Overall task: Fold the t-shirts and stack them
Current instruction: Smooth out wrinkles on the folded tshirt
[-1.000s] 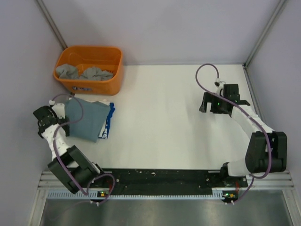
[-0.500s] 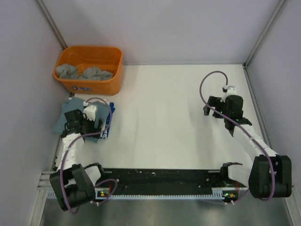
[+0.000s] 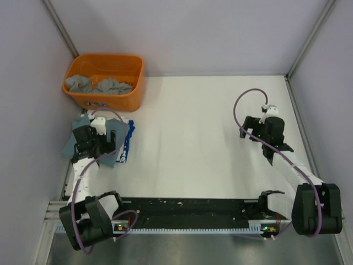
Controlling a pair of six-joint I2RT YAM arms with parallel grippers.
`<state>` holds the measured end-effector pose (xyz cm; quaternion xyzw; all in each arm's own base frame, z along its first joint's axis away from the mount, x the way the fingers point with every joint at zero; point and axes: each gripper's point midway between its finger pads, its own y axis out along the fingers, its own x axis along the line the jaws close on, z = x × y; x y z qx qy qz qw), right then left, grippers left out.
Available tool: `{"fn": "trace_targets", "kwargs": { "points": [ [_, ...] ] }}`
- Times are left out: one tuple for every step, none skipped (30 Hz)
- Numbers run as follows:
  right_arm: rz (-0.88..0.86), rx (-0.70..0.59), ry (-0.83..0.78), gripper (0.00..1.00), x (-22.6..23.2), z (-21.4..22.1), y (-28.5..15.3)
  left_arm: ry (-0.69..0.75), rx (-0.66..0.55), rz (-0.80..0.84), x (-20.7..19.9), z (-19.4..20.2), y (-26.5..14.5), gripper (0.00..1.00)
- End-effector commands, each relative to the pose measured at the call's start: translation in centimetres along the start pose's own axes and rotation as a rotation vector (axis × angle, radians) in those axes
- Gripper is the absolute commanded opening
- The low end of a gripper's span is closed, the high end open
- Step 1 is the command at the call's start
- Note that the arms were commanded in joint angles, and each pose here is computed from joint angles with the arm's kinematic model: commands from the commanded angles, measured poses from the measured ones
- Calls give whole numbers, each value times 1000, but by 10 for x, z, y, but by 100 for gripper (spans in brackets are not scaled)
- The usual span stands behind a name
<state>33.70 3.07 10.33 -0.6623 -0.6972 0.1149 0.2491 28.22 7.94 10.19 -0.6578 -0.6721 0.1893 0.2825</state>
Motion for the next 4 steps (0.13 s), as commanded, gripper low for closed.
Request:
{"fn": "trace_targets", "kwargs": {
  "points": [
    [-6, -114, -11, 99, 4, -27, -4, -25, -73, -16, 4, -22, 1, 99],
    [-2, -113, -11, 99, 3, -27, -4, -32, -77, -19, 4, -22, 2, 99],
    [-1, -116, -13, 99, 3, -28, -4, -45, -80, -25, 5, -22, 2, 99],
    [0, -117, -11, 99, 3, -28, -4, -53, -81, -30, 6, -23, 2, 99]
  ]
}}
